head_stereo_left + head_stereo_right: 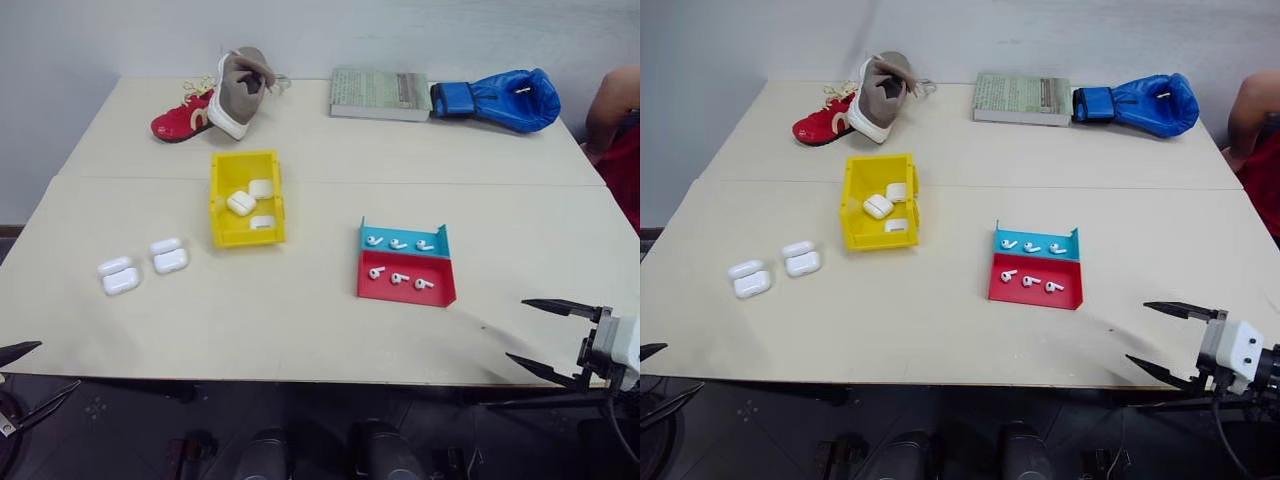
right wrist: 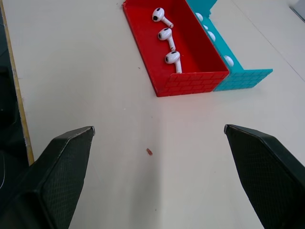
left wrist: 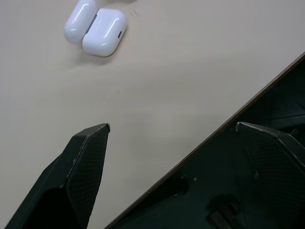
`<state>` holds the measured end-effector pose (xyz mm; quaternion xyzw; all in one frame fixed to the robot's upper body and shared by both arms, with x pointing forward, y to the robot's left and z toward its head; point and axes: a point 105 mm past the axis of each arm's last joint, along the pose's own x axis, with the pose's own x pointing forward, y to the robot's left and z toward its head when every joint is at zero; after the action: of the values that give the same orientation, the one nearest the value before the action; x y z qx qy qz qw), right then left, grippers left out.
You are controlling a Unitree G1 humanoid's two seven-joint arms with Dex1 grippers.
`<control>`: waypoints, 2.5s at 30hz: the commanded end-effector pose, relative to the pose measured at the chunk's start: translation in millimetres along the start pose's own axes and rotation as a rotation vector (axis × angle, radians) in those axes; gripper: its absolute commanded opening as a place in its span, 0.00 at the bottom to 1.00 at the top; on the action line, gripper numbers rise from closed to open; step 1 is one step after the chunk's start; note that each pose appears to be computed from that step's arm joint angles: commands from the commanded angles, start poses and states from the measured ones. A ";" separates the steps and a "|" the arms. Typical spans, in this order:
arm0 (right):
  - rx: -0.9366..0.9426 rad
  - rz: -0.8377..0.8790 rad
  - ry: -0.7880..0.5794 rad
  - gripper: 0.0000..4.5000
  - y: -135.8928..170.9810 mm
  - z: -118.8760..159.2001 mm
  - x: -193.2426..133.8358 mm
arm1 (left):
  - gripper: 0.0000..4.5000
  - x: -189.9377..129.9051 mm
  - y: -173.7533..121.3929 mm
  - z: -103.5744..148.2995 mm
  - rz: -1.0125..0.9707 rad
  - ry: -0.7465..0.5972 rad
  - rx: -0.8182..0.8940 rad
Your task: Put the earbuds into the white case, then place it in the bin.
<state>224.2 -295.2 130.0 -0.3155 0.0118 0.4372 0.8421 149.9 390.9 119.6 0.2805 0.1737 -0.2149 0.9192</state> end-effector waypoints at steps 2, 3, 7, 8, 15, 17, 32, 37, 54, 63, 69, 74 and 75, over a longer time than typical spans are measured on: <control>-0.017 -0.001 -0.027 1.00 -2.6 3.9 2.6 | 1.00 -4.8 2.8 6.1 0.035 -0.033 -0.003; -0.012 0.004 -0.038 1.00 -2.7 5.5 5.1 | 1.00 -5.3 4.2 7.0 0.051 -0.041 -0.016; 0.005 0.002 -0.092 1.00 -6.8 15.7 19.2 | 1.00 -8.3 8.2 15.3 0.091 -0.097 -0.095; 0.003 0.000 -0.105 1.00 -7.9 18.5 22.2 | 1.00 -9.6 9.8 17.8 0.104 -0.117 -0.139; 0.018 0.042 -0.489 1.00 1.1 79.7 55.7 | 1.00 -37.4 26.9 2.6 0.445 -0.053 -0.531; 0.007 0.051 -0.579 1.00 5.3 92.3 61.8 | 1.00 -42.6 24.2 -9.7 0.525 0.016 -0.618; -0.019 0.086 -0.725 1.00 7.1 109.9 80.6 | 1.00 21.6 26.4 71.8 0.511 0.141 -0.825; -0.010 0.095 -0.723 1.00 8.3 108.4 82.0 | 1.00 69.1 37.7 98.2 0.594 0.113 -0.851; 0.003 0.050 -0.694 1.00 20.0 86.7 76.7 | 1.00 122.8 34.6 92.3 0.717 0.267 -0.938; -0.002 0.035 -0.684 1.00 18.9 89.7 75.8 | 1.00 129.2 37.6 87.4 0.712 0.312 -0.941; -0.003 0.026 -0.679 1.00 19.1 93.1 74.7 | 1.00 138.3 36.8 81.0 0.691 0.357 -0.931; 0.002 0.011 -0.669 1.00 19.6 88.5 70.1 | 1.00 139.9 35.7 76.8 0.696 0.365 -0.939; 0.004 0.009 -0.666 1.00 20.3 87.1 69.3 | 1.00 140.6 35.6 76.0 0.694 0.364 -0.940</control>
<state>233.4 -182.1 160.1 -0.1374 -0.2463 0.5315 0.7987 302.3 325.2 128.0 -0.0859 0.3160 0.2350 0.9152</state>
